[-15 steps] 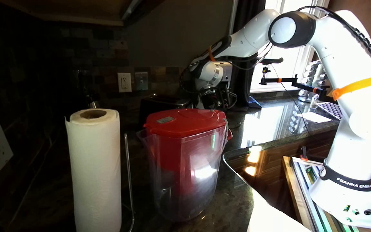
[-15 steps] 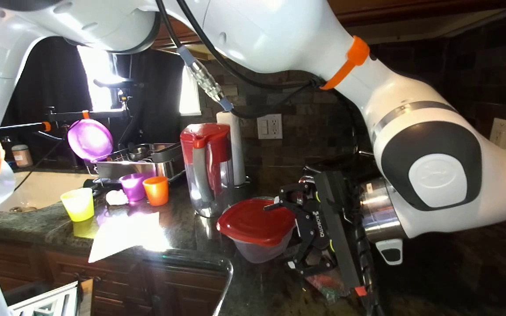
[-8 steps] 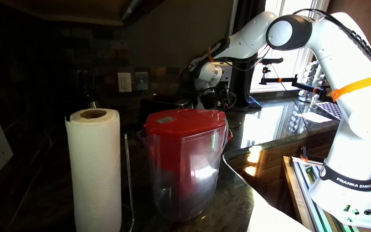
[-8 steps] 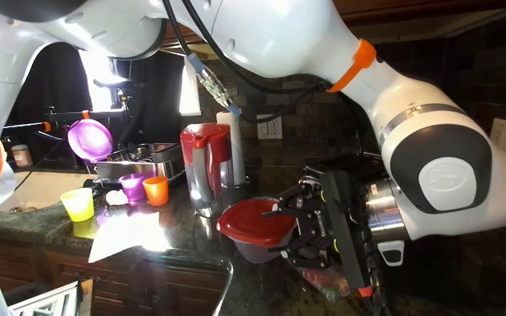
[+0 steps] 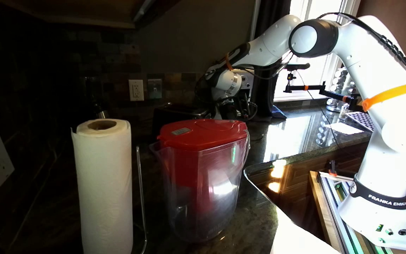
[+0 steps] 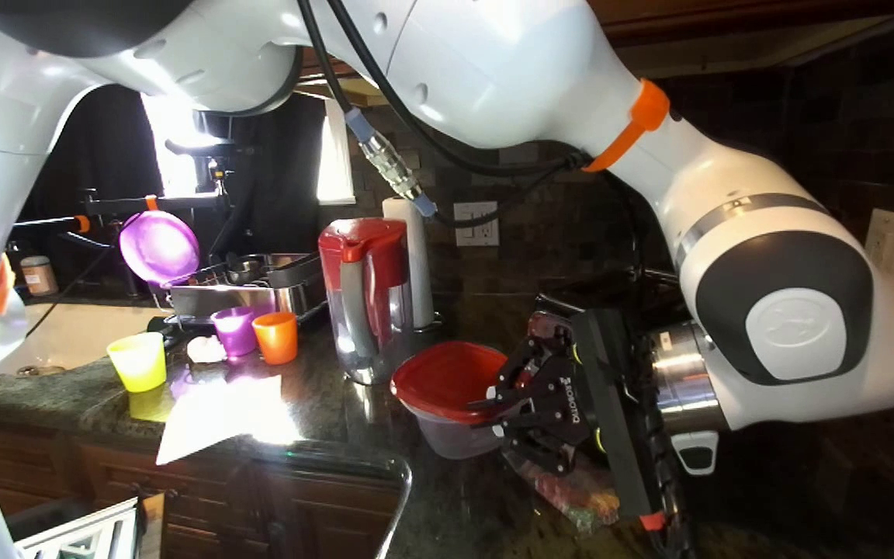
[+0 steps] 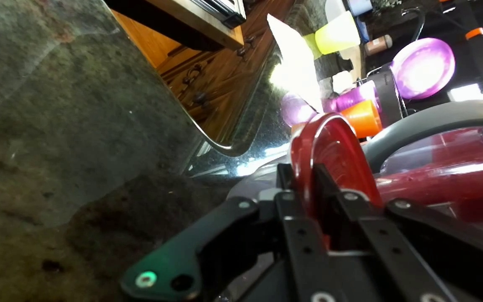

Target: Remove the red lid from the clear bowl.

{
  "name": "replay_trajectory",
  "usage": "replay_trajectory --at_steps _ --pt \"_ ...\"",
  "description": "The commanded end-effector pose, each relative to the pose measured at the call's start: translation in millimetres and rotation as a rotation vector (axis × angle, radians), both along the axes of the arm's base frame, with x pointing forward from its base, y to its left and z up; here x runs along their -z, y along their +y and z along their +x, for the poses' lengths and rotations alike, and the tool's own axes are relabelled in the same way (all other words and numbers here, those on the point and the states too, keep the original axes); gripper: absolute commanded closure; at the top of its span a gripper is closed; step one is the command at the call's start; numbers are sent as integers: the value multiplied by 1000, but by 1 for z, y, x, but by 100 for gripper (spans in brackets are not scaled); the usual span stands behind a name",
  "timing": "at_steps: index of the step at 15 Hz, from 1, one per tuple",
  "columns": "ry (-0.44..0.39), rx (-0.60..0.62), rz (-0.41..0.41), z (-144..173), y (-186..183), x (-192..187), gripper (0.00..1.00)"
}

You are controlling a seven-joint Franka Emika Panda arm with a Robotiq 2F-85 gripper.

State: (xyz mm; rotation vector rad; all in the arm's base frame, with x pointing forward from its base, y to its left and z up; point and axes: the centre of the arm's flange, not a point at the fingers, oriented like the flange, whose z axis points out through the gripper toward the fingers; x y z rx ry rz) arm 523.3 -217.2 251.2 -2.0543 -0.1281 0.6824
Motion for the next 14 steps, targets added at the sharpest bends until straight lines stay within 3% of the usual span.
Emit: replay_trajectory --at_steps 1,6,14 --pt "19 -1 14 6 -5 1 96" --pt "23 -17 51 5 -3 -7 97" --pt "11 -86 189 -5 9 -36 97"
